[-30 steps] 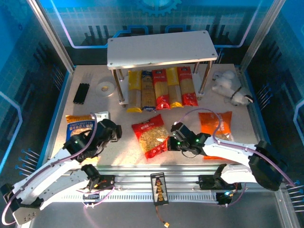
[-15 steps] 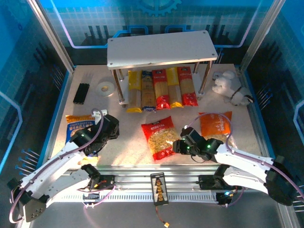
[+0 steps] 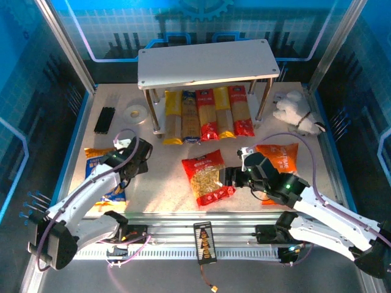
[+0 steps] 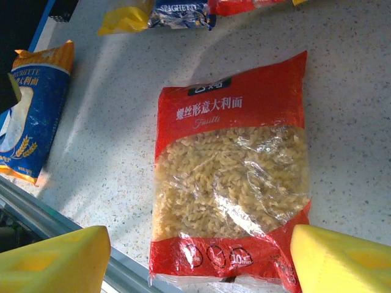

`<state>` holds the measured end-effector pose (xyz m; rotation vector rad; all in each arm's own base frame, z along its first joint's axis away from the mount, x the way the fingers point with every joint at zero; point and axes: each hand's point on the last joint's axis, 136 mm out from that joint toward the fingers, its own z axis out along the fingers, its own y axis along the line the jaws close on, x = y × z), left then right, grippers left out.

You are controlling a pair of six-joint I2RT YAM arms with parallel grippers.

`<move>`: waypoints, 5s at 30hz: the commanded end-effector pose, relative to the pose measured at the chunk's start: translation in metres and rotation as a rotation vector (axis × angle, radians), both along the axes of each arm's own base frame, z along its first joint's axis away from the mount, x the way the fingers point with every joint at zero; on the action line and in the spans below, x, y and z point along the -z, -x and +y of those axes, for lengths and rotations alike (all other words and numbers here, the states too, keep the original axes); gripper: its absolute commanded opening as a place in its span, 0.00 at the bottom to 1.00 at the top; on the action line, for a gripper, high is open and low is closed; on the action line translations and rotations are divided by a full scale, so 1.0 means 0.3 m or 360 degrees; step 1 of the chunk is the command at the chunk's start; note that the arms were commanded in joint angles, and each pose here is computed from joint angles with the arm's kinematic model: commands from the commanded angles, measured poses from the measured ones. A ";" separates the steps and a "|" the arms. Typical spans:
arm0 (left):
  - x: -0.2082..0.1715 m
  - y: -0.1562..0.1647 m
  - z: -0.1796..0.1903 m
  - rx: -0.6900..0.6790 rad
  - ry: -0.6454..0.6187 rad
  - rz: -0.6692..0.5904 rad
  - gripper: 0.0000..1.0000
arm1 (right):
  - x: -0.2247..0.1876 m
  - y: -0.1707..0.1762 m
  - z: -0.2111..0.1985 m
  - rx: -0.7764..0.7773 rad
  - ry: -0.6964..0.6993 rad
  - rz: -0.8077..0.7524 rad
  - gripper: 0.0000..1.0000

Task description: Place and organize the pasta boxes and bags onto the shelf

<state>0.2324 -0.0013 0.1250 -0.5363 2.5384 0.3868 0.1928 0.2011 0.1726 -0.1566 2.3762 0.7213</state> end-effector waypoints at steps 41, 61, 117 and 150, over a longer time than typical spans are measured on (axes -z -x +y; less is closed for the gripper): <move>0.306 -0.046 0.125 -0.0175 0.0193 0.0649 0.15 | -0.050 -0.043 -0.082 0.0062 -0.0026 -0.0052 0.79; 0.170 -0.030 -0.186 0.0183 0.0547 0.0384 0.00 | -0.082 -0.062 -0.052 0.0038 -0.0059 -0.0056 0.79; 0.184 -0.077 -0.586 0.0621 0.0762 0.0378 0.44 | -0.063 -0.118 -0.292 0.0348 0.0608 -0.0019 0.79; -0.105 0.040 -0.678 0.1074 0.1036 -0.0007 0.46 | 0.377 0.004 -0.478 0.0473 0.1429 0.0808 0.79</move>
